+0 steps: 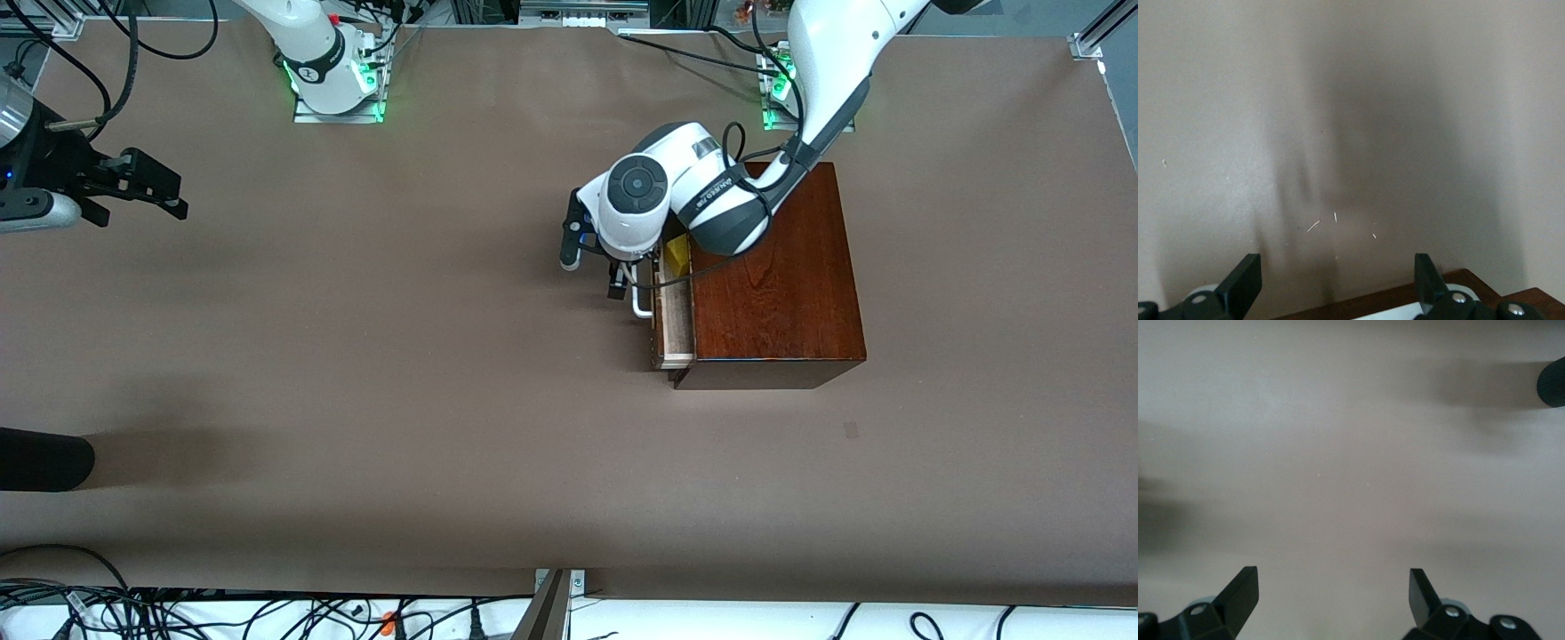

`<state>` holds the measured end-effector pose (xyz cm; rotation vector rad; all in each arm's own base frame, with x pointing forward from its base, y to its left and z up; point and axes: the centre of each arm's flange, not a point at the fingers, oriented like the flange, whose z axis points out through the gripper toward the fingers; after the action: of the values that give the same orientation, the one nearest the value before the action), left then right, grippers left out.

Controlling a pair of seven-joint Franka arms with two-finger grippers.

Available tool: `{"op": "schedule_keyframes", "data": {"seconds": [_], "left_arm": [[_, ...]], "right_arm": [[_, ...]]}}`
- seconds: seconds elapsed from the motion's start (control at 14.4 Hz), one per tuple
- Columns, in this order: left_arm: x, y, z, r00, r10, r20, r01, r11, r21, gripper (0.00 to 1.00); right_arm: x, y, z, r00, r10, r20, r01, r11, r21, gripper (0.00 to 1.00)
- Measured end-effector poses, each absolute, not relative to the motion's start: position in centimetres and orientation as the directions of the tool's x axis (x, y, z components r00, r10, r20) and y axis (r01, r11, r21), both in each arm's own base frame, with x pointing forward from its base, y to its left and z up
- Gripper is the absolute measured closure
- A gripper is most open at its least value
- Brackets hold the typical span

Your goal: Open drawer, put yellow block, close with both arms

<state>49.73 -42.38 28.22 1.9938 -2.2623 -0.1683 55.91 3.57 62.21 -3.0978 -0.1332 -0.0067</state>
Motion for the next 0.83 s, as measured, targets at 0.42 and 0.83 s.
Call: {"op": "schedule_keyframes", "data": {"seconds": [0.42,0.83], "left_arm": [[52.2,-39.3,28.2,-0.096,-0.995,0.019,-0.982,0.098,0.163,0.00],[52.2,-39.3,28.2,-0.098,-0.995,0.019,-0.982,0.099,0.162,0.00]], "right_arm": [[55.9,3.6,62.2,0.996,0.085,0.007,0.086,-0.995,-0.041,0.00],[55.9,3.6,62.2,0.996,0.085,0.008,0.085,-0.996,-0.041,0.00]]}}
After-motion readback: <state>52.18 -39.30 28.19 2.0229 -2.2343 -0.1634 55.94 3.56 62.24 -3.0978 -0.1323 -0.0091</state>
